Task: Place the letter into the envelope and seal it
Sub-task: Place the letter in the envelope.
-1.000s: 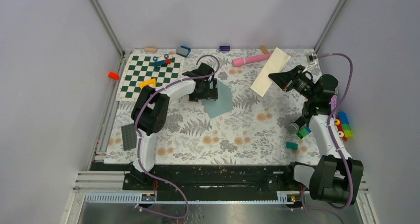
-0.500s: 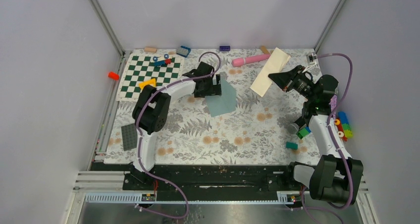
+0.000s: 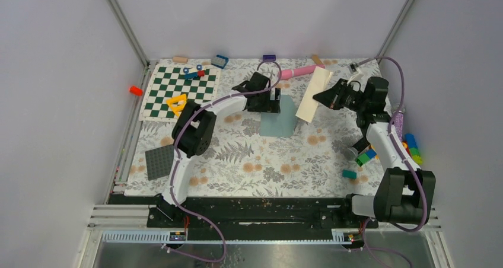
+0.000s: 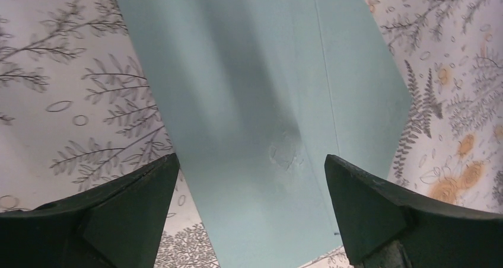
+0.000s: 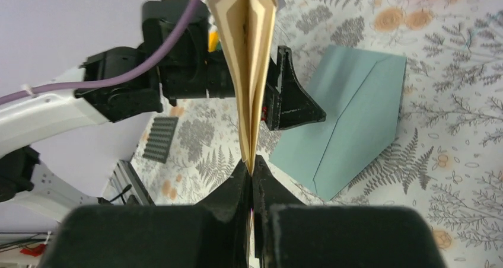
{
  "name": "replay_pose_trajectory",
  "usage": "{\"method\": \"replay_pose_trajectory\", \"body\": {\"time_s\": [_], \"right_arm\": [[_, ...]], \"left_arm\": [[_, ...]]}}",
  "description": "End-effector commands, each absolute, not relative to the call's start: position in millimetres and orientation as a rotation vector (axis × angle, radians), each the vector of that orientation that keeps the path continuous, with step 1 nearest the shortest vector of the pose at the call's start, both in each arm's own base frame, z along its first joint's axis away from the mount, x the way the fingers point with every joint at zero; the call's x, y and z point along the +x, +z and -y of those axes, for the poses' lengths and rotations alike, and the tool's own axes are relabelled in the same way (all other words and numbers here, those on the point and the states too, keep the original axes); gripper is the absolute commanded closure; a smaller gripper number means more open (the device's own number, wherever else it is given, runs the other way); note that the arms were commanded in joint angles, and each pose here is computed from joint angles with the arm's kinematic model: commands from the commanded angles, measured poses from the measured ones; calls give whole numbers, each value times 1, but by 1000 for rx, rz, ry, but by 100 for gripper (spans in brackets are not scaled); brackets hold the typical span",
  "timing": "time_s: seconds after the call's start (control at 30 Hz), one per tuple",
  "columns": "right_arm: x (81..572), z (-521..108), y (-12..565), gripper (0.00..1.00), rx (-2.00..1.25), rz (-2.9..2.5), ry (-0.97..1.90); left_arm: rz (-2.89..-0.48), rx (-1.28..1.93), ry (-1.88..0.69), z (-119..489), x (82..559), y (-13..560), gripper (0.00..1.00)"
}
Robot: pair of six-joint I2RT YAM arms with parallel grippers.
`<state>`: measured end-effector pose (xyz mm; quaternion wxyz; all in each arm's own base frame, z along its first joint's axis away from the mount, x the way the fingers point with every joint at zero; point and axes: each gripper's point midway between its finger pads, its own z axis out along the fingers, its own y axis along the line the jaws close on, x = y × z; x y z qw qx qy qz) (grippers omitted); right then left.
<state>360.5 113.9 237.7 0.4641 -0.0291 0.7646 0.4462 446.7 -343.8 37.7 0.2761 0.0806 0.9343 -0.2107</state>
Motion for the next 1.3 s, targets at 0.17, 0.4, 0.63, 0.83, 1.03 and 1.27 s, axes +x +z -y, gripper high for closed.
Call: {"method": "replay_pose_trajectory", "body": {"time_s": [0.17,0.4,0.63,0.83,1.03,1.27], "right_arm": [[369,-126,184,100,-4,-2198,1116],[374,-133,164,100,-31,-2514,1154],[387,-142,138,100,-113,-2651,1026],[389,-151,113,100,-219,-2735,922],[394,-157,101,100,-315,-2779,873],[402,-164,91,100,-310,-2818,864]], "left_arm": [[-2499,191,-731,335,435,58,1],[-2508,208,-781,337,425,60,1],[-2532,159,-850,340,421,52,1],[-2545,143,-882,339,418,46,1],[-2565,134,-906,339,412,40,1],[-2568,100,-932,339,410,41,1]]}}
